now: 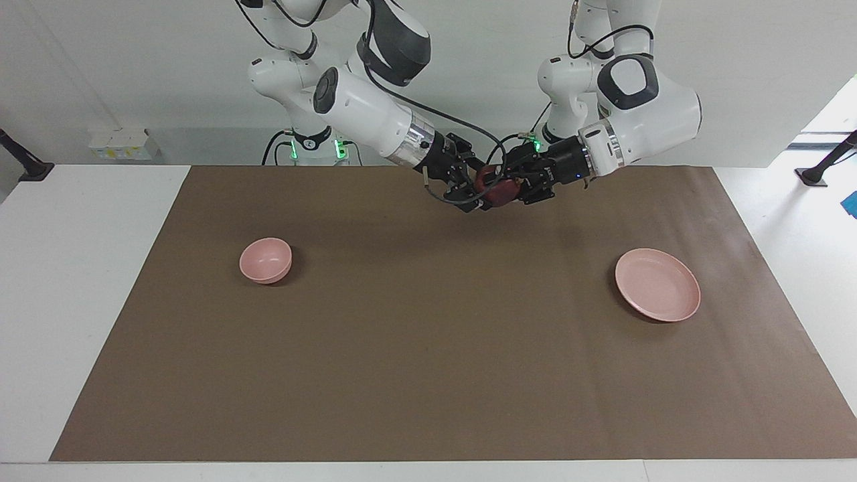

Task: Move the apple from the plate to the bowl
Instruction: 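Grasp the apple with the right gripper and open the left gripper, then carry the apple with the right gripper and lower it into the bowl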

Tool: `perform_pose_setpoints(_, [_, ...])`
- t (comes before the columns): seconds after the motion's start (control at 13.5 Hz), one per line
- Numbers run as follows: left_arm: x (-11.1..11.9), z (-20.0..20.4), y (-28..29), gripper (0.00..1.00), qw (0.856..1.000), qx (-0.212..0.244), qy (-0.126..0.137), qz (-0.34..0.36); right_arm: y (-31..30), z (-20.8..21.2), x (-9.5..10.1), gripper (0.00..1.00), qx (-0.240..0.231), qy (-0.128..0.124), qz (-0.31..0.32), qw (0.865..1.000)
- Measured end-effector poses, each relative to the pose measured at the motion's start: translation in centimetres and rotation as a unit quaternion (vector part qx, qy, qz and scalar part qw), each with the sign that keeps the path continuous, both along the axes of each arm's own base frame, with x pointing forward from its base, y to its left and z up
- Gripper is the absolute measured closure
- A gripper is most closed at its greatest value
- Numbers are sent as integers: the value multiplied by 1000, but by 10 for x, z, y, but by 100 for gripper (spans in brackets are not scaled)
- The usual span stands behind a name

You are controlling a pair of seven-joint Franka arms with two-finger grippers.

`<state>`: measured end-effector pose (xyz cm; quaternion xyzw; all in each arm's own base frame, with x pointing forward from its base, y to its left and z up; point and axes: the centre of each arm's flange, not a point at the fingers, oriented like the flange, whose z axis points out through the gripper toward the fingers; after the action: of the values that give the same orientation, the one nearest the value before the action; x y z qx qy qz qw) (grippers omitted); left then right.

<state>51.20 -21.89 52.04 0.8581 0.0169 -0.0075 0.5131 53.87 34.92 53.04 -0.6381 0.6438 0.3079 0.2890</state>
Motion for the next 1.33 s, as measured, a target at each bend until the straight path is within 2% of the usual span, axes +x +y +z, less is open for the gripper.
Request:
perform_pose_setpoints(0.15, [0, 0, -1, 30, 1000, 0, 0, -1, 1, 0, 0, 0, 0, 0, 0, 1000])
perform_pose_setpoints(0.22, [-1, -1, -1, 30, 1000, 0, 1, -2, 0, 1, 1, 7, 1, -3, -3, 1000])
perform_pose_setpoints(0.3, [-1, -2, 0, 30, 1000, 0, 2, -2, -1, 2, 2, 19, 1, -5, -5, 1000])
perform_pose_setpoints(0.37, [-1, -2, 0, 30, 1000, 0, 3, -2, -1, 2, 1, 22, 1, -5, -5, 1000])
perform_pose_setpoints(1.11, [-2, -2, 2, 31, 1000, -3, 14, -5, 1, 2, -1, 23, 1, -2, 0, 1000])
perform_pose_setpoints(1.33, [-5, 5, -3, 1, 999, -6, 33, -5, -3, 0, 2, 23, -1, -3, 2, 1000])
